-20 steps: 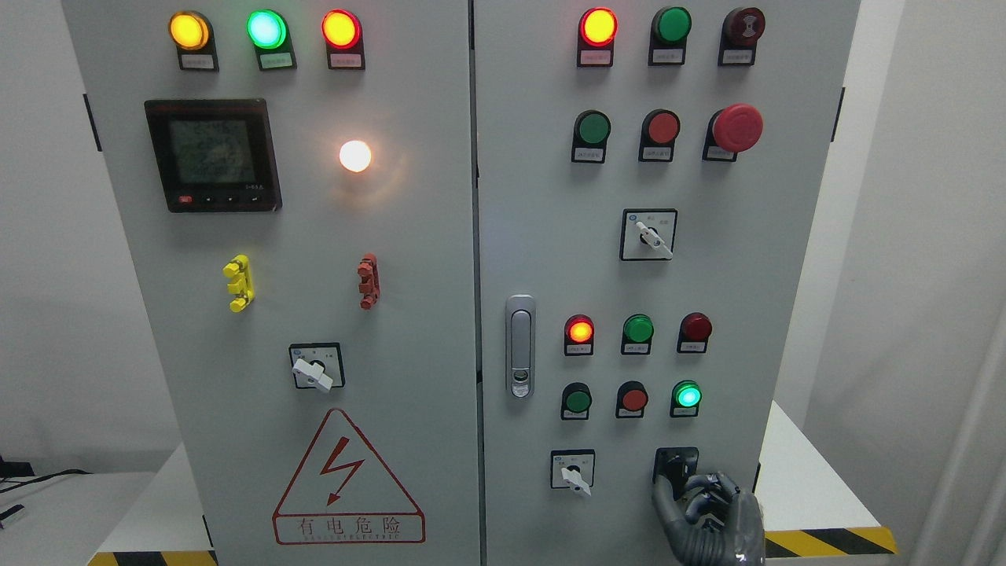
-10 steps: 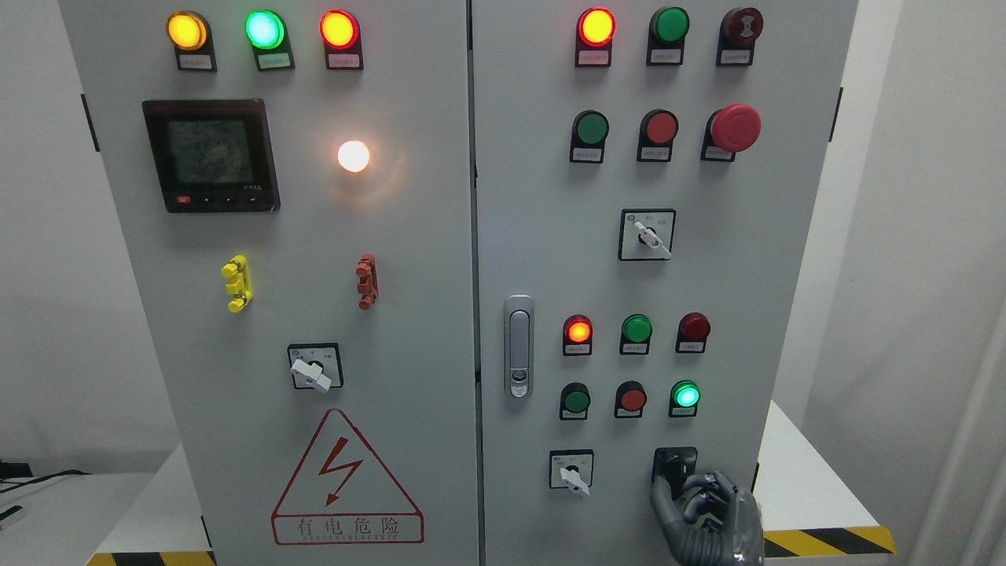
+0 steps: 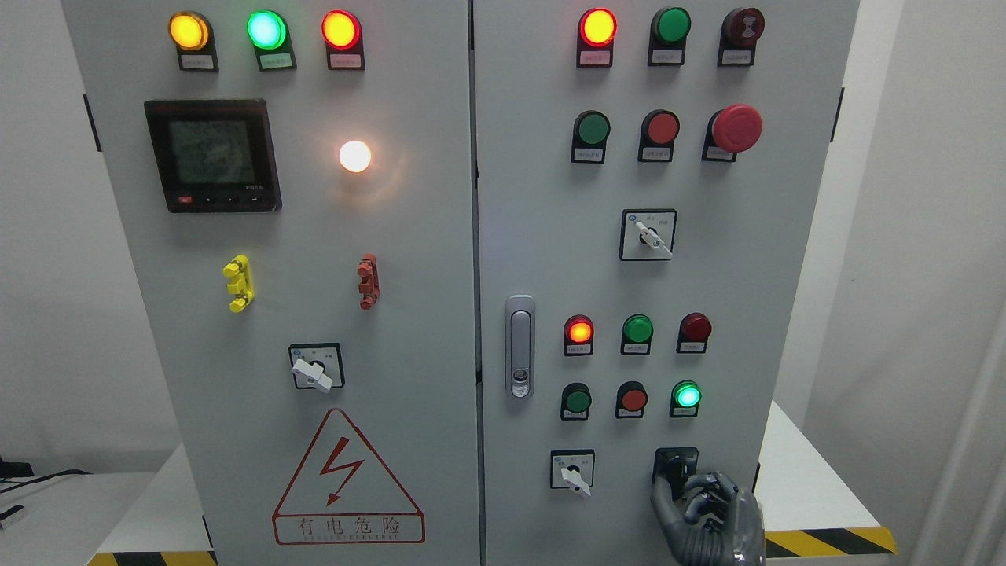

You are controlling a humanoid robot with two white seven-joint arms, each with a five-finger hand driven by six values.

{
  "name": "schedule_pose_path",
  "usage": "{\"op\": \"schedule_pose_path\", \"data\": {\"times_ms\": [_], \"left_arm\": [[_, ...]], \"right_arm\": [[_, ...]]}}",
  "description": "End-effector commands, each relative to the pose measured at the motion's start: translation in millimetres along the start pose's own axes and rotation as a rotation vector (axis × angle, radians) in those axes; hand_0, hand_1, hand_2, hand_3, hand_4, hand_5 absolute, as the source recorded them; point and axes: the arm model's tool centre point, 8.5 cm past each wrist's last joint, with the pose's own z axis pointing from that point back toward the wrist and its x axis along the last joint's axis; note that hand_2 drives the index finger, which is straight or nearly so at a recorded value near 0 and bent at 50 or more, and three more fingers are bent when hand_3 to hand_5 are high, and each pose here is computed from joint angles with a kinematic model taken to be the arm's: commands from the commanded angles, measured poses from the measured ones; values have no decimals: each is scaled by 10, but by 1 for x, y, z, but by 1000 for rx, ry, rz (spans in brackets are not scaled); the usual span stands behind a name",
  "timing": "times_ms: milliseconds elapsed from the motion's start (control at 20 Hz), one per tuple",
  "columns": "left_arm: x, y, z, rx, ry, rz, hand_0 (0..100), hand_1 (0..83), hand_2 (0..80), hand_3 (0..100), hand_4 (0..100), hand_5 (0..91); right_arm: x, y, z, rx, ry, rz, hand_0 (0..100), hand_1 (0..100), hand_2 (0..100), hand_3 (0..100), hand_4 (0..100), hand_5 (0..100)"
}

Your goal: Trip black knob to open circuit

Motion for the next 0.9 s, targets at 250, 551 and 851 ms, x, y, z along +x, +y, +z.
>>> {"op": "schedule_pose_path", "data": {"times_ms": [250, 551, 851], "left_arm": [[0, 0, 0, -5, -2, -30, 120, 389, 0, 0, 0, 0], [0, 0, 0, -5, -2, -30, 120, 389, 0, 0, 0, 0], [0, 0, 0, -5, -2, -30, 120, 389, 0, 0, 0, 0]], "right_arm": [[-1, -2, 0, -7, 5, 2, 373, 825, 588, 894, 865, 969], [-2, -2, -1, -7, 6, 4, 359, 815, 580, 888, 866, 965], [-4, -2, 0, -8, 20, 7, 342, 811, 571, 885, 866, 963]]}}
